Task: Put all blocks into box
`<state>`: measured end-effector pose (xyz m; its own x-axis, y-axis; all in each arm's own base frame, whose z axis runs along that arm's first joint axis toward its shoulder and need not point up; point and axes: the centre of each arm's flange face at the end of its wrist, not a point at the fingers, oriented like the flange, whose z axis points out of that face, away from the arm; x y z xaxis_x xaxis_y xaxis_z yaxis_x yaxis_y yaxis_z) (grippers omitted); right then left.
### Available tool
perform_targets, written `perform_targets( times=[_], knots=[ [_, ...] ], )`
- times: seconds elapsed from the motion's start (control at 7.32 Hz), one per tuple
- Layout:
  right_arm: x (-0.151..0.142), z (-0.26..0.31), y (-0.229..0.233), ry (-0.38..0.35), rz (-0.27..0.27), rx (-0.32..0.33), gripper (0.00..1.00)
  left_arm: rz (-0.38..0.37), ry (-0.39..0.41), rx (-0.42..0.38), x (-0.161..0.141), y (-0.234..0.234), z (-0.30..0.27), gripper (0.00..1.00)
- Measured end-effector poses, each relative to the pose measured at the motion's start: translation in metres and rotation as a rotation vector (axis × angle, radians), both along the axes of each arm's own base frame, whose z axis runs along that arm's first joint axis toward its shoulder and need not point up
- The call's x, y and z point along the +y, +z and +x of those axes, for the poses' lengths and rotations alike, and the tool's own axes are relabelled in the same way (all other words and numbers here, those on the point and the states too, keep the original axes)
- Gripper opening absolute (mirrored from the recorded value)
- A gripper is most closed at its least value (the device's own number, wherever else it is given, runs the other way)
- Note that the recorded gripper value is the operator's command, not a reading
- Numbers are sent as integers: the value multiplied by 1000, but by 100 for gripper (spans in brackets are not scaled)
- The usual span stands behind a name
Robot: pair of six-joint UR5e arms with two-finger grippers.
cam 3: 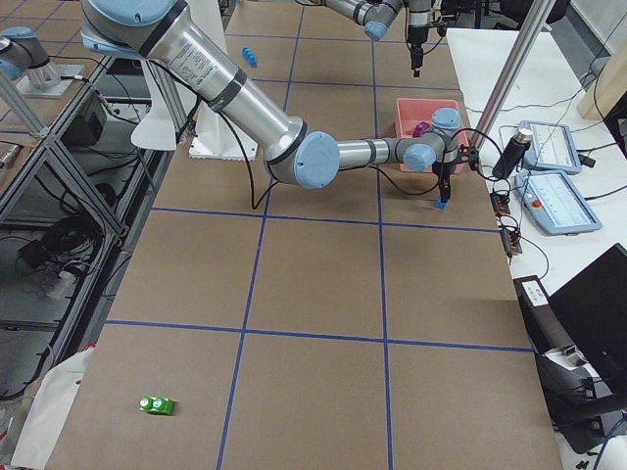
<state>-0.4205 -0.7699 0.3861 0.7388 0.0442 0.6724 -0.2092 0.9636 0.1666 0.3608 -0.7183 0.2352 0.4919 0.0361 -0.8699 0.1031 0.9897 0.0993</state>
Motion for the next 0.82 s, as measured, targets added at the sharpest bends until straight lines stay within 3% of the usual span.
perform_targets(
  times=[0.14,0.27,0.82],
  knots=[
    [2,-4,4,5,1,7,39,0,1,0,0,1,-1,100],
    [4,-8,6,7,4,14,0,0,0,-1,0,2,-1,100],
    [-4,1,-9,24,17,2,0,0,-2,-3,1,6,-3,100]
  ],
)
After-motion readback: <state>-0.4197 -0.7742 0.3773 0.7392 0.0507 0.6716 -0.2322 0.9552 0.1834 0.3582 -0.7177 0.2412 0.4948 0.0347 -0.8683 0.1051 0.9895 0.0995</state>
